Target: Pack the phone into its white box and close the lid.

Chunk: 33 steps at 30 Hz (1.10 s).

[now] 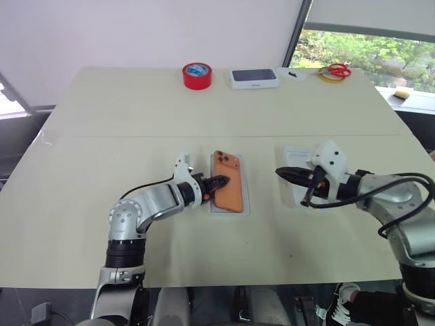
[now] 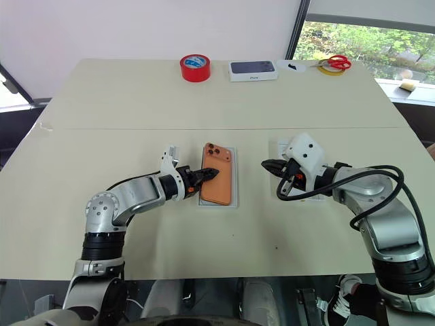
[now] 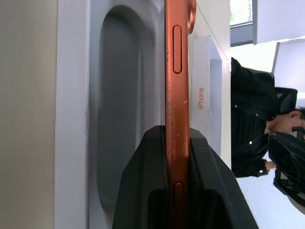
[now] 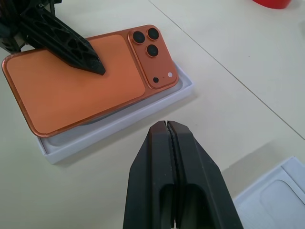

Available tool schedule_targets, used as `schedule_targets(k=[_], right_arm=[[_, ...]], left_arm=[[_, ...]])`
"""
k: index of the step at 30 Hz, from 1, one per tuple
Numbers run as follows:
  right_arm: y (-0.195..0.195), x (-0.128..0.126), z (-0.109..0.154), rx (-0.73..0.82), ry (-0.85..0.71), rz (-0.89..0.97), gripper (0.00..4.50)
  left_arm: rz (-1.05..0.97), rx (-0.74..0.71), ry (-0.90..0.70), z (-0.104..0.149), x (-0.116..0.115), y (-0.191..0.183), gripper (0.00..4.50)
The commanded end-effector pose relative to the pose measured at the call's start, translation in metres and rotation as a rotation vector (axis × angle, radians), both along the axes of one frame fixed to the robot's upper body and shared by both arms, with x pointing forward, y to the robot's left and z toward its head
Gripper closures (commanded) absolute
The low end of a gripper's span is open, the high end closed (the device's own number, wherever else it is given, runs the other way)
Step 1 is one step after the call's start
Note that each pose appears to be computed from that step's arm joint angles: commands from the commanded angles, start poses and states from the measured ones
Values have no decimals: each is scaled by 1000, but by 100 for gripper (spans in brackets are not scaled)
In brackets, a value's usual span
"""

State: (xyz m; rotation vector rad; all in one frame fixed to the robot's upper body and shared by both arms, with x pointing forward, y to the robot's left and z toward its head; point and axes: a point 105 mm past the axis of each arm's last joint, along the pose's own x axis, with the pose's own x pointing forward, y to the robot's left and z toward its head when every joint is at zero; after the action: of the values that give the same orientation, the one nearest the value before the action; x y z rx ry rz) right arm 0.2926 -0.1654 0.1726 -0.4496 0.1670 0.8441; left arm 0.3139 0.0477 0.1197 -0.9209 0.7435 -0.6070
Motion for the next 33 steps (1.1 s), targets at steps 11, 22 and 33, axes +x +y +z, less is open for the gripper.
schedule_targets(k=[11, 22, 33], right_arm=[[3, 2, 11, -19, -62, 18, 450], [13, 12, -1, -88, -55, 21, 450], [33, 42, -45, -174, 48, -153, 450]], left_arm=[[-74, 92, -164, 27, -10, 26, 23], [-13, 297, -354, 45, 3, 59, 73], [-203, 775, -552, 3, 13, 57, 447]])
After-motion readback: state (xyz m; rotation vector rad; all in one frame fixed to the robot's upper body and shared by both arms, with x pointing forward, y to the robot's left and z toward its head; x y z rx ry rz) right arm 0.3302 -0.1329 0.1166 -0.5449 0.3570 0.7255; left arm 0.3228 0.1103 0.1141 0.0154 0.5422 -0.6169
